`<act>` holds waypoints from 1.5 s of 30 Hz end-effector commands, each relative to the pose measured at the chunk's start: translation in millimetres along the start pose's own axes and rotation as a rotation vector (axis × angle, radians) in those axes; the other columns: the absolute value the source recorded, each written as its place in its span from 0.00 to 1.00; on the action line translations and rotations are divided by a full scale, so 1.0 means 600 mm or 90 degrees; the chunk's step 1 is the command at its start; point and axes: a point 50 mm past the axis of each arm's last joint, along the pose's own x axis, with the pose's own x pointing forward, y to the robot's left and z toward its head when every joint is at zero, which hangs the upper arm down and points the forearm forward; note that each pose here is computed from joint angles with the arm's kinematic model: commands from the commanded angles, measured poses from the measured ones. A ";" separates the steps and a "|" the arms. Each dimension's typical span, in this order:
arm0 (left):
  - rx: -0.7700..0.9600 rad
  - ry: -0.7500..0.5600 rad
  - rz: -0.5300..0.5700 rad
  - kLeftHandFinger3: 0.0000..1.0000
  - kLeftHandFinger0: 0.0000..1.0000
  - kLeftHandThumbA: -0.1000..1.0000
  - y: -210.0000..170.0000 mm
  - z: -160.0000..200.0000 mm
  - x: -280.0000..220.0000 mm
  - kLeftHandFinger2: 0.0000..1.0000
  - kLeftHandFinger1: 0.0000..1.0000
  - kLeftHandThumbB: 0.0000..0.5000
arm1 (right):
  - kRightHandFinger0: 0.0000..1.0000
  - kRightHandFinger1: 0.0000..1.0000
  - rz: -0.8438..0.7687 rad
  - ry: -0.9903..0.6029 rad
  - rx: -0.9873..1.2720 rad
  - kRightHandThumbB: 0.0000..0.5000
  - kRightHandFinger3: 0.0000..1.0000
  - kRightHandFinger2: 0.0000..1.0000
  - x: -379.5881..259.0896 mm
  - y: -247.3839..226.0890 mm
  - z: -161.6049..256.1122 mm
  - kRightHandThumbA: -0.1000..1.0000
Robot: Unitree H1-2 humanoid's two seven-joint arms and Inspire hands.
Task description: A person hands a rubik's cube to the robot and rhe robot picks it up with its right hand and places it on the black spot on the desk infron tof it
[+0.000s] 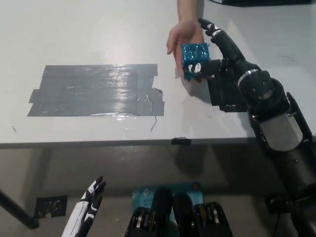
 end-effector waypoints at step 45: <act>0.015 -0.050 0.011 1.00 1.00 1.00 0.020 0.034 0.038 1.00 1.00 0.28 | 0.40 0.82 -0.183 -0.140 -0.110 0.26 1.00 1.00 0.006 -0.157 0.080 0.00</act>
